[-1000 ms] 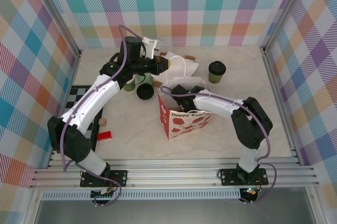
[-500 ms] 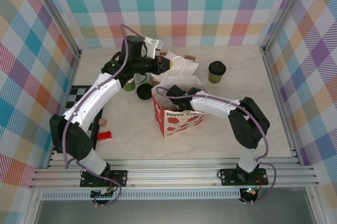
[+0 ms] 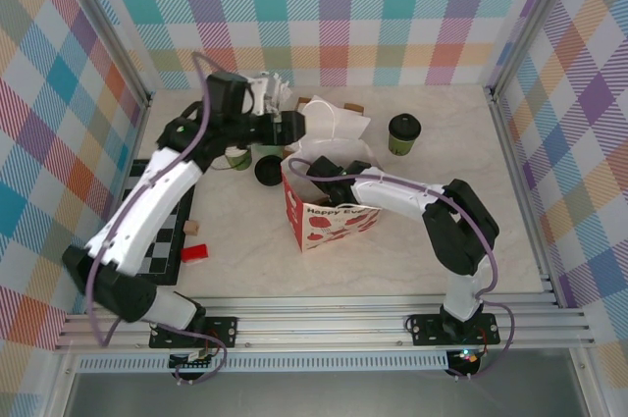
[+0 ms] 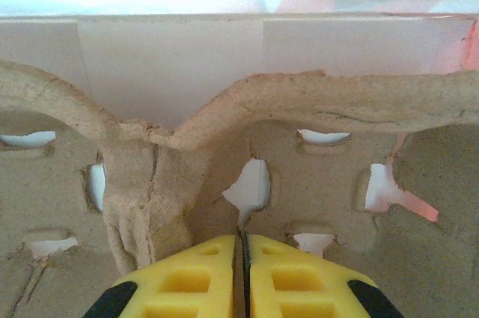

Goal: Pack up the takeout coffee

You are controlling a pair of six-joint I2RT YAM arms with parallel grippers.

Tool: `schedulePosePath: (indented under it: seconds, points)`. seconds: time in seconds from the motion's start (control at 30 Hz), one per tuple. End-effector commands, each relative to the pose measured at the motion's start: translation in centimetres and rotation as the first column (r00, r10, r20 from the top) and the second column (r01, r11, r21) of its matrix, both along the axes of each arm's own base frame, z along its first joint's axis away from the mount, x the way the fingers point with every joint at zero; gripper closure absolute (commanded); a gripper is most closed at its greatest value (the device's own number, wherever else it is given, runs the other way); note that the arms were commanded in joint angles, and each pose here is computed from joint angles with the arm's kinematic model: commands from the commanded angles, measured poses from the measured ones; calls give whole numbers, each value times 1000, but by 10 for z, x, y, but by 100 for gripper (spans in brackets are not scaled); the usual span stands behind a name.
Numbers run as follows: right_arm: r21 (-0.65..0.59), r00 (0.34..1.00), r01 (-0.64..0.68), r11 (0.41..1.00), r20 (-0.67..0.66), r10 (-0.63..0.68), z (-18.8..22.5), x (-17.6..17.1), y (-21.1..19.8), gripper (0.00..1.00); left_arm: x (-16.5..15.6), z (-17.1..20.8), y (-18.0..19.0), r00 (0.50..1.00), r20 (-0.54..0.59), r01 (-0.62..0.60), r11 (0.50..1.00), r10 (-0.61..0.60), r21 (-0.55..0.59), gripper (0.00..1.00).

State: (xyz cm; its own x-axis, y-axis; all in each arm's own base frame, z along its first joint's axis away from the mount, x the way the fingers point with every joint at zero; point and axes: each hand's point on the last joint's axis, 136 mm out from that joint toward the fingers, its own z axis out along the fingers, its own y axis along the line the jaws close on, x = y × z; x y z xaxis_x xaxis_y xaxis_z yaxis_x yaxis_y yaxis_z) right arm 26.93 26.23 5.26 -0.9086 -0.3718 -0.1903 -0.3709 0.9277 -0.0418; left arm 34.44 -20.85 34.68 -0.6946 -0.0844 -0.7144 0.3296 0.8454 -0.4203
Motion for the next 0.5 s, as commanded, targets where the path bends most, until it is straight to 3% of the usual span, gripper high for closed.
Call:
schedulePosePath:
  seconds: [0.0,0.13,0.2,0.33,0.47]
  points:
    - [28,1000,21,999,-2,-21,13,2,9,87,-48,-6,63,967,-51,-245,965,251,96,10]
    - [18,1000,25,1000,-2,-25,17,4,10,86,-101,-35,58,945,-219,-238,970,244,51,15]
    - [27,999,35,999,-7,-35,20,4,12,85,-117,-46,40,943,-279,-199,979,183,-31,19]
    - [56,999,36,998,-18,-35,32,4,18,82,-124,-47,4,961,-275,-97,971,34,-217,23]
    - [63,999,40,997,-13,-39,49,1,15,79,-120,-53,-3,961,-277,-81,973,19,-216,22]
